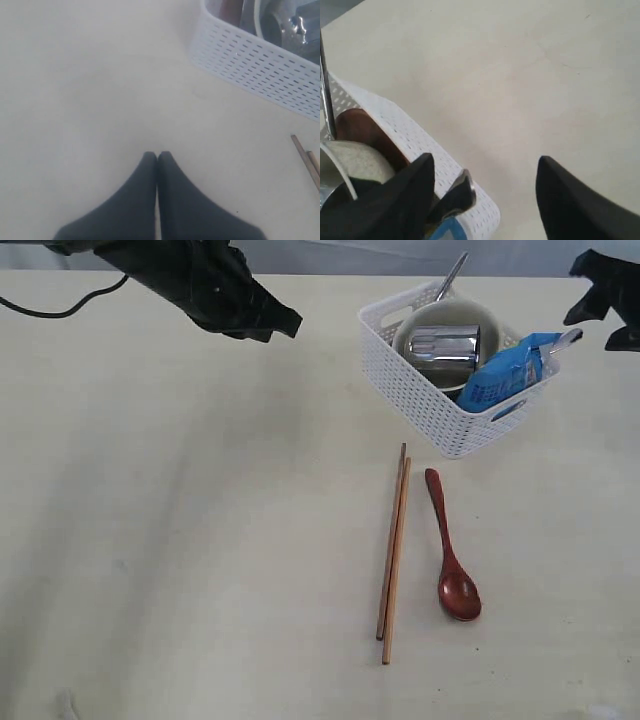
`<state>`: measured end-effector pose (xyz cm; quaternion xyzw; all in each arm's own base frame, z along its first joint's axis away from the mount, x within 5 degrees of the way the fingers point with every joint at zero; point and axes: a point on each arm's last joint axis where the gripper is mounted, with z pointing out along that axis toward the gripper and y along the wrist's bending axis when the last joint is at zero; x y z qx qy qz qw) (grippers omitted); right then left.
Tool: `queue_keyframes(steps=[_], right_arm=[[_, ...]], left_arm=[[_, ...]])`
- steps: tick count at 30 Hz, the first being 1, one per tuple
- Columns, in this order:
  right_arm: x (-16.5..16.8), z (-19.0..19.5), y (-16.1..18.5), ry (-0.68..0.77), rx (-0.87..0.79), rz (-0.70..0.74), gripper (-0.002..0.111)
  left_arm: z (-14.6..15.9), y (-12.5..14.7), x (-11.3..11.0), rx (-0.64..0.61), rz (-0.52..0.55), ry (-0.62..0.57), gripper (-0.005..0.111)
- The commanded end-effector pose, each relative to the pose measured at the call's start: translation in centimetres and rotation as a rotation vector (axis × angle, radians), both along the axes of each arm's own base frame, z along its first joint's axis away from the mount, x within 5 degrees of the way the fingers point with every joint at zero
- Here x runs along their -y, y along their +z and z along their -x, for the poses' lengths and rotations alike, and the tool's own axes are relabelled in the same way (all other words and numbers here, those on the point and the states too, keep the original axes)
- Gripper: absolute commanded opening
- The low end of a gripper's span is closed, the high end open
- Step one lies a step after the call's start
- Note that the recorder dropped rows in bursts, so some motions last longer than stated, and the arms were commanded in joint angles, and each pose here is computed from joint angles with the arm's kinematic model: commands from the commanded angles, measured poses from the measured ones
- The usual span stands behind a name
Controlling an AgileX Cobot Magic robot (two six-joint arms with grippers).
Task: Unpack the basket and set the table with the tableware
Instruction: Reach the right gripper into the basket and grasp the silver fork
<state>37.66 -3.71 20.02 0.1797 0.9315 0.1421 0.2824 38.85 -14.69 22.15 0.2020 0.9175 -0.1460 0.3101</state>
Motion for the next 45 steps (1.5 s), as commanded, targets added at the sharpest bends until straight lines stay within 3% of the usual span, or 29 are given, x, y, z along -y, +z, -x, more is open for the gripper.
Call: queue_keyframes(steps=[1, 9, 14, 21, 29, 38, 45], right_arm=[[-0.7, -0.7, -0.8, -0.011, 0.028, -0.013, 0.057], [-0.7, -1.0, -2.0, -0.043, 0.008, -0.045, 0.052], [-0.8, -1.2, -2.5, -0.074, 0.000, -0.082, 0.025], [-0.9, -1.2, -2.5, -0.091, 0.004, -0.103, 0.000], [-0.8, -1.4, -1.6, -0.098, 0.036, -0.098, 0.000], [-0.8, -1.6, 2.9, -0.039, 0.172, -0.044, 0.000], [-0.7, -0.6, 6.4, 0.056, 0.274, 0.085, 0.000]], left_arm=[[0.2, 0.4, 0.0, 0.008, 0.014, 0.007, 0.000], [0.1, 0.4, 0.0, 0.021, 0.014, 0.010, 0.000], [0.1, 0.4, 0.0, 0.022, 0.014, 0.011, 0.000], [0.1, 0.4, 0.0, 0.025, 0.011, 0.006, 0.000], [0.1, 0.4, 0.0, 0.025, 0.011, 0.006, 0.000], [0.1, 0.4, 0.0, 0.025, 0.011, 0.006, 0.000], [0.1, 0.4, 0.0, 0.025, 0.011, 0.006, 0.000]])
